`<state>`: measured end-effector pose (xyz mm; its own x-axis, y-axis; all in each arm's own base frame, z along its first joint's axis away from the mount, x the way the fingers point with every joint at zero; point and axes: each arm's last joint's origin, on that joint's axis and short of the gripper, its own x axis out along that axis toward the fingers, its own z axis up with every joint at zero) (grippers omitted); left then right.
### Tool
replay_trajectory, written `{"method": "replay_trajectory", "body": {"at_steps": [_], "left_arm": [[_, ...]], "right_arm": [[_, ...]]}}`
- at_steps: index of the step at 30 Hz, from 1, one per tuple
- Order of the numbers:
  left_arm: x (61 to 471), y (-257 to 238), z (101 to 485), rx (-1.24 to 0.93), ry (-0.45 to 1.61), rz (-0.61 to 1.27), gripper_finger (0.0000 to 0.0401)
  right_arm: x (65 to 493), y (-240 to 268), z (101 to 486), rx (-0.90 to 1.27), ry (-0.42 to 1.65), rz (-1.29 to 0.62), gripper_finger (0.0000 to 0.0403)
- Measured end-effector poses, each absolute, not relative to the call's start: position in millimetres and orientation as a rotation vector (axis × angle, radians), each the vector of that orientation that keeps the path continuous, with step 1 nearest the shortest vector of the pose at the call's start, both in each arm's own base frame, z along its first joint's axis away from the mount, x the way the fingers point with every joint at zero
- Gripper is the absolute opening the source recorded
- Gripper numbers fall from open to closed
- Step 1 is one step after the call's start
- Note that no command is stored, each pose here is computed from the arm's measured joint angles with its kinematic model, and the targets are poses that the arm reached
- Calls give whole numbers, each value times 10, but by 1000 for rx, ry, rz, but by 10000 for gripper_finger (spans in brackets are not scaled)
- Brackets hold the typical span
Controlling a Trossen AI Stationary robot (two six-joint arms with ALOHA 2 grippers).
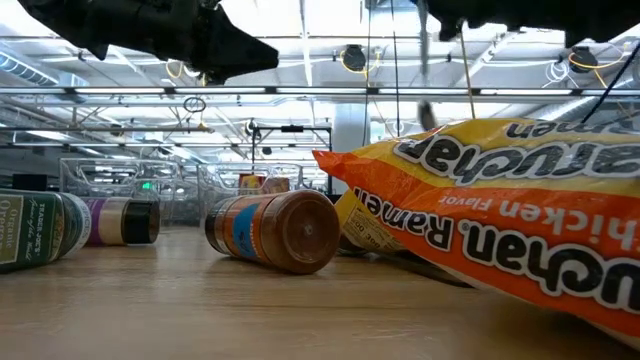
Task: Pick & Place Food Item
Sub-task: Put the white spoon into the left transparent bin
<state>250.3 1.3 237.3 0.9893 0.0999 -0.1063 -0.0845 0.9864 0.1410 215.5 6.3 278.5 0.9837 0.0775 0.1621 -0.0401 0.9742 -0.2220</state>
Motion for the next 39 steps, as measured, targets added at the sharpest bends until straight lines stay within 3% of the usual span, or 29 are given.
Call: {"method": "replay_trajectory", "body": {"at_steps": [11, 17, 30, 39], "left_arm": [[2841, 155, 2263, 86, 38, 118, 136], [3198, 171, 2286, 83, 44, 6, 139], [3659, 169, 2352, 101, 115, -43, 218], [3709, 136, 2455, 86, 73, -136, 230]], "right_arm": [[2474, -1, 2623, -228, -292, 18, 29], [2522, -14, 2583, -172, -315, 84, 29], [2525, -7, 2573, -138, -305, 100, 29], [2525, -7, 2574, -116, -305, 102, 29]]}}
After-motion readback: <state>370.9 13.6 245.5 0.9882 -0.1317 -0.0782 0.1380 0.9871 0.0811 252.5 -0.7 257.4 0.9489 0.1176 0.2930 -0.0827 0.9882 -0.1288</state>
